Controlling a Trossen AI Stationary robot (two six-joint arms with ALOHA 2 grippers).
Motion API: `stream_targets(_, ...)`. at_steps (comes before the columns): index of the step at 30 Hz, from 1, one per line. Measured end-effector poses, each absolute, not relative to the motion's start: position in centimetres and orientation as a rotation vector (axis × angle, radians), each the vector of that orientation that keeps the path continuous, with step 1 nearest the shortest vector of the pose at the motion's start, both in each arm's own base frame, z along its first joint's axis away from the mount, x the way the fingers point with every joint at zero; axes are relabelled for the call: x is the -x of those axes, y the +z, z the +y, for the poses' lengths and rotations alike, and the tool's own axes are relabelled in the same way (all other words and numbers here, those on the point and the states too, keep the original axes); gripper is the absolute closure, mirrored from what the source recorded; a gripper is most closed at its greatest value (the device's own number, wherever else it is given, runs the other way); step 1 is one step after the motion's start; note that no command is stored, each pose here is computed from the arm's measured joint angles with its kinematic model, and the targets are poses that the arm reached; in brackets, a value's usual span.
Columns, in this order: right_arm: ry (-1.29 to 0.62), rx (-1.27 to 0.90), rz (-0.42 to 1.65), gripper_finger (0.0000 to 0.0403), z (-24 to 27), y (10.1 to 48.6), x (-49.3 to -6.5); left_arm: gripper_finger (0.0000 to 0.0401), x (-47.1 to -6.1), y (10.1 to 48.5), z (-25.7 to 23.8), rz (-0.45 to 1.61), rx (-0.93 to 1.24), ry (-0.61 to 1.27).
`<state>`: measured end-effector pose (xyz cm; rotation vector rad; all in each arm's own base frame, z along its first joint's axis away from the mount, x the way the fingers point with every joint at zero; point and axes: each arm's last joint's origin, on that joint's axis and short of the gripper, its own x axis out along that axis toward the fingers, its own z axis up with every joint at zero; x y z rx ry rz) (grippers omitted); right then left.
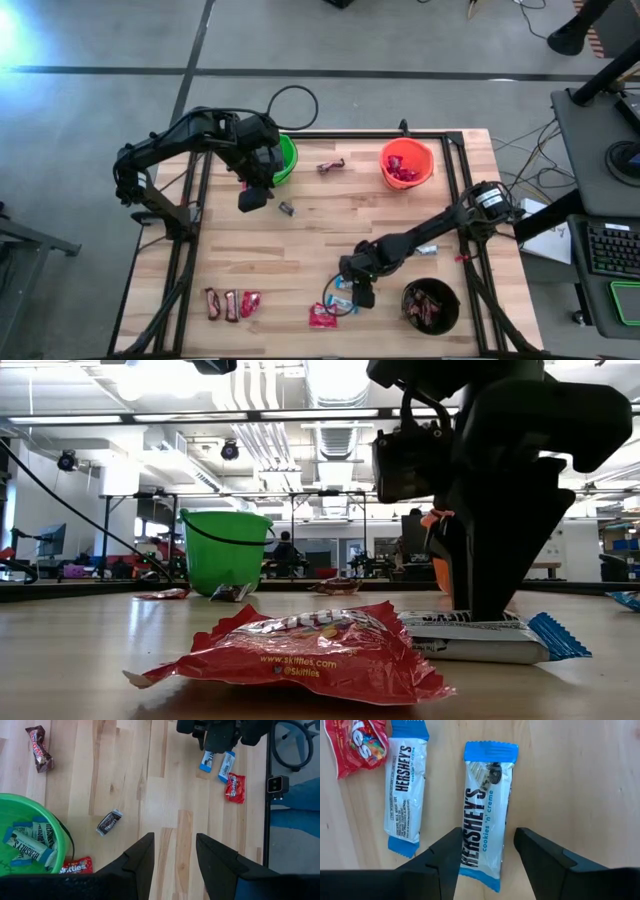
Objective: Sort candy
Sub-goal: Put the white candy into the green bucket
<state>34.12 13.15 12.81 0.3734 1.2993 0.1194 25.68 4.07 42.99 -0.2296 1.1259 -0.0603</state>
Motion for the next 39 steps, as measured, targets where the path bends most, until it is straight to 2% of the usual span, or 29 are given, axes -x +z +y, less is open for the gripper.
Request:
stream_targets(4,0.123,-0.388,1.314,0.0241,13.2,12.4,-34.1,0.0274,-25.7,43.0,4.1,1.126,0.229,-0.061)
stream_targets(12,0.171,-0.428,1.323,0.0339,13.4,12.4,-34.1,0.0274,-25.7,43.0,4.1,1.126,0.229,-0.061)
stream_targets(16,0.187,-0.435,1.328,0.0367,13.5,12.4,-34.1,0.0274,-25.7,43.0,4.1,1.127,0.229,-0.061)
stream_targets(27,0.159,-0.423,1.328,0.0376,13.3,12.5,-33.9,0.0274,-25.7,43.0,4.1,1.127,0.229,-0.061)
stream_targets(39,0.083,-0.415,1.284,0.0376,11.7,14.7,-33.7,0.0274,-25.7,43.0,4.2,1.132,0.205,-0.023)
